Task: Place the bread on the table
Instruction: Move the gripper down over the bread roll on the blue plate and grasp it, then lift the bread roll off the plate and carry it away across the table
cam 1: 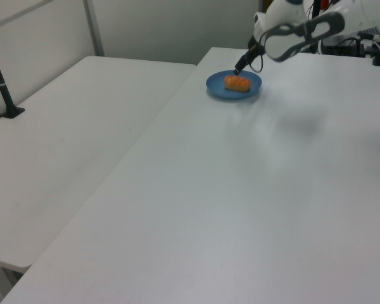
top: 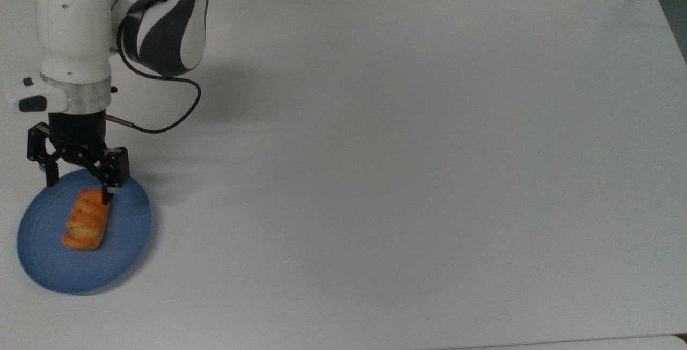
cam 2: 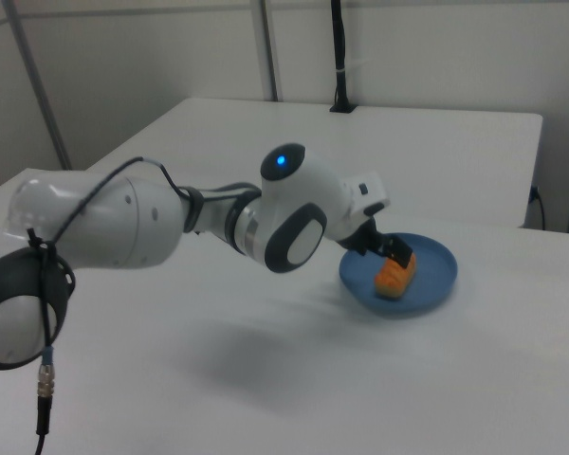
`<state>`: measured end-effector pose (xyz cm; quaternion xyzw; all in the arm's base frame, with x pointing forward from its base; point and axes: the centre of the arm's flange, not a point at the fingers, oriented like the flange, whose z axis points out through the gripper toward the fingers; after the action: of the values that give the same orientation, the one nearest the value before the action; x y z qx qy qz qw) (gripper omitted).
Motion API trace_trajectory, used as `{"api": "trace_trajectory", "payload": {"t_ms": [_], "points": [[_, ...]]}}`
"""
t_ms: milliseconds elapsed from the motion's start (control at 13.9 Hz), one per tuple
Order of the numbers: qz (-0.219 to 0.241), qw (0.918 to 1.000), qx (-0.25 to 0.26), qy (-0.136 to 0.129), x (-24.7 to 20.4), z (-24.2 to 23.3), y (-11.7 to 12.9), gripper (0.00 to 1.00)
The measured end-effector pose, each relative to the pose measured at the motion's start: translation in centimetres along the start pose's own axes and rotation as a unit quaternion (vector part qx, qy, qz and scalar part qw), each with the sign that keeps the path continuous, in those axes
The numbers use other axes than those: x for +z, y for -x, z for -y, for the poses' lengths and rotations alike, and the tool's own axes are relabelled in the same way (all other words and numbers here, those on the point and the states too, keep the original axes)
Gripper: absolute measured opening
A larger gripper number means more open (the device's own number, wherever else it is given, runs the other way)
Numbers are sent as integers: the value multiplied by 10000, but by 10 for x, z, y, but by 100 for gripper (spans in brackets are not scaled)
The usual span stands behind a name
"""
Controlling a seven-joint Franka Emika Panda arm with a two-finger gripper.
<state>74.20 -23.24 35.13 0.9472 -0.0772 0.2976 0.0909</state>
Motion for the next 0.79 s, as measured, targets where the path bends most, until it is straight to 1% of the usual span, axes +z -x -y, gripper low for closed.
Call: {"api": "trace_trajectory", "payload": {"t_ms": [72, 359, 574, 717, 789], "points": [[-5, 10000, -2, 19, 17, 1, 9, 100], [-74, 10000, 17, 54, 39, 3, 20, 99], [-47, 10000, 20, 54, 43, 3, 23, 70], [-62, 10000, 21, 54, 42, 3, 22, 42], [-84, 9999, 26, 55, 41, 3, 20, 30]]}}
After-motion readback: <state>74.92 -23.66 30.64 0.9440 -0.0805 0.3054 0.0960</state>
